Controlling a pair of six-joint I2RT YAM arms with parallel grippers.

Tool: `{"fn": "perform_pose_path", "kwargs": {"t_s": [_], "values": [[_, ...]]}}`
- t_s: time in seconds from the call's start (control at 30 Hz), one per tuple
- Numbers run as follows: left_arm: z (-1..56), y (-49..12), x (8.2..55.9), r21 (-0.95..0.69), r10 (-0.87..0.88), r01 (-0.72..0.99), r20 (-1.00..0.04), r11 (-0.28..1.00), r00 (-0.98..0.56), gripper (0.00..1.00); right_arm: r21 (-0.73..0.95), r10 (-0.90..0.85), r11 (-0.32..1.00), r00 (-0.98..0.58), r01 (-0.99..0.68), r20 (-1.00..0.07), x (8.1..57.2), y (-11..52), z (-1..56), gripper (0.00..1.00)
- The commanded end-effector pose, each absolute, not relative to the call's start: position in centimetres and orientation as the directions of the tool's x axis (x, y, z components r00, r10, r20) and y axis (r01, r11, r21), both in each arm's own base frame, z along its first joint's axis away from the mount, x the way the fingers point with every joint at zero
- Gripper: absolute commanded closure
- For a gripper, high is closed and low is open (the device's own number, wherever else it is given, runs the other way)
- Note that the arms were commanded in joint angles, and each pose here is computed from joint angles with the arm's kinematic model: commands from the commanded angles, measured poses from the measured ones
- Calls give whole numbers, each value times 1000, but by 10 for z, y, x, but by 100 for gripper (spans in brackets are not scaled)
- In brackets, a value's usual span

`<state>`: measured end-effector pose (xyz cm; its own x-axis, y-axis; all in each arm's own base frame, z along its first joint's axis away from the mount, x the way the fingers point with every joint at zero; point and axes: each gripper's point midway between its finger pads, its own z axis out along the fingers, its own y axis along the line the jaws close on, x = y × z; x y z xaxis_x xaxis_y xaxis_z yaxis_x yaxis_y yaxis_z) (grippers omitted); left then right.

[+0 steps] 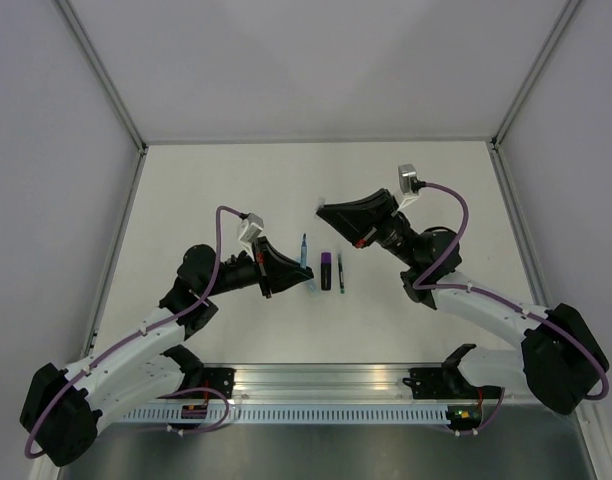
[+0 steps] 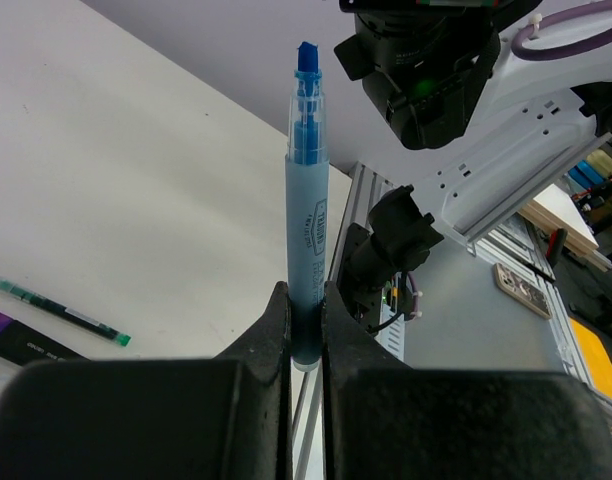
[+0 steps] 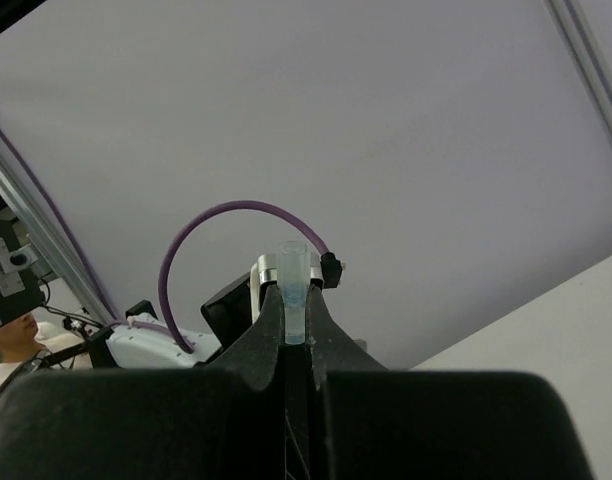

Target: Insert the pens into the pen caps

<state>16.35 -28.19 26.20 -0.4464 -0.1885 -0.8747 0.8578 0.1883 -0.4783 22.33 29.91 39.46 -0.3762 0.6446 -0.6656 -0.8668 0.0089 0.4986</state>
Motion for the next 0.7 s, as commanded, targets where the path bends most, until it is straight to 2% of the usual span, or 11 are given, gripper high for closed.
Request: {"fn": "perform_pose_path", "kwargs": {"t_s": [0.0, 0.67], "values": [[291, -284, 158, -411, -224, 902, -899, 136, -376, 98, 452, 670, -32, -355, -891, -653, 211, 302, 404, 100], [293, -282, 157, -404, -226, 905, -902, 136, -368, 98, 437, 607, -19, -358, -899, -709, 210, 324, 378, 100]]}}
